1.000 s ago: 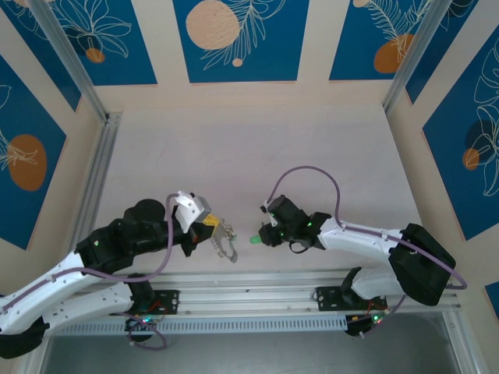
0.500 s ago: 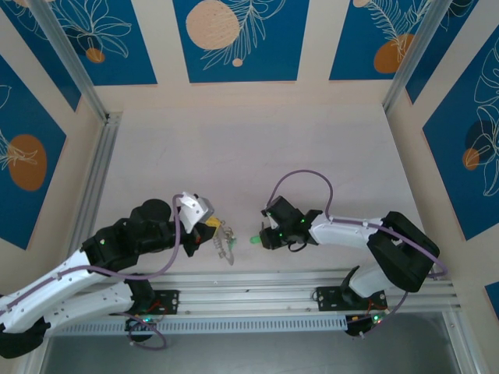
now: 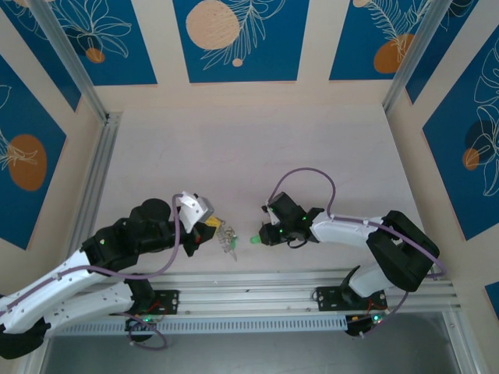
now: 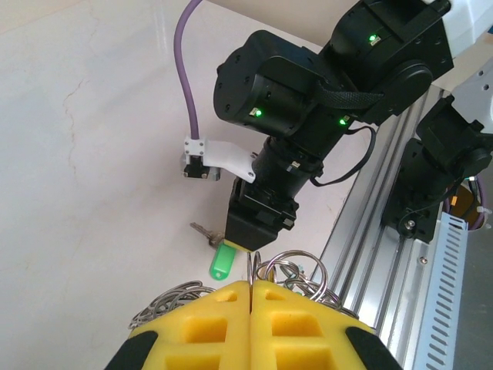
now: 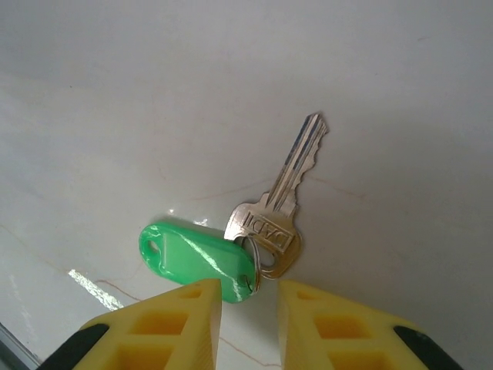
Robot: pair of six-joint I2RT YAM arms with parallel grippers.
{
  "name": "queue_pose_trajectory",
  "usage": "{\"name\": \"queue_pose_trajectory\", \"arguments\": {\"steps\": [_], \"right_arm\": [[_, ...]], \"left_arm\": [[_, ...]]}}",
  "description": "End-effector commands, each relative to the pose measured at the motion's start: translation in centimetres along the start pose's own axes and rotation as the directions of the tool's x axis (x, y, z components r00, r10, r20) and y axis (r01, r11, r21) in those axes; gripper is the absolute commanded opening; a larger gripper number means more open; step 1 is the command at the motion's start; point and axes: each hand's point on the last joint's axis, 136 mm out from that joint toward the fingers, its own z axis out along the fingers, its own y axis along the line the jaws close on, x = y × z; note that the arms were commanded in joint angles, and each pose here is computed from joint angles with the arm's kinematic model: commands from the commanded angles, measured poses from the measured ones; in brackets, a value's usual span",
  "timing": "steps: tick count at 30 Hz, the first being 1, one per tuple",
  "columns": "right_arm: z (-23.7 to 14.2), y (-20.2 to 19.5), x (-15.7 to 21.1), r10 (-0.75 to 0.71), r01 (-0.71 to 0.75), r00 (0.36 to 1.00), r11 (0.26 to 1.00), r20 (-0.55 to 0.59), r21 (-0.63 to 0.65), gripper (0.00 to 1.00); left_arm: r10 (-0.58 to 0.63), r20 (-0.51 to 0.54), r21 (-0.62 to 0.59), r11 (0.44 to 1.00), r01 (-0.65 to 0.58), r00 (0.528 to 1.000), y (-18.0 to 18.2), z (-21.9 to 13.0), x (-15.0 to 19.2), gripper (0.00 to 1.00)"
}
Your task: Put the keys on the keyring
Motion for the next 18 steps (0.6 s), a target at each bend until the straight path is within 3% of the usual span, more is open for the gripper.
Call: {"name": "queue_pose_trajectory", "arguments": {"steps": [1, 18], "right_arm": [[-0.21, 0.98, -0.7, 0.002, -0.002, 1.0, 0.999, 0.007, -0.044, 0.24], [-0.05, 0.76, -0.73, 0.011, -0.011, 1.0, 0.998, 0.007, -0.062, 0.19]], "left_arm": [[-0.007, 0.062, 0.016, 1.0, 0.006, 0.998, -0.22, -0.33, -1.51, 0.0], [-0.005, 0.06, 0.011, 1.0, 0.004, 0.998, -0.11, -0.45, -1.54, 0.0]]}}
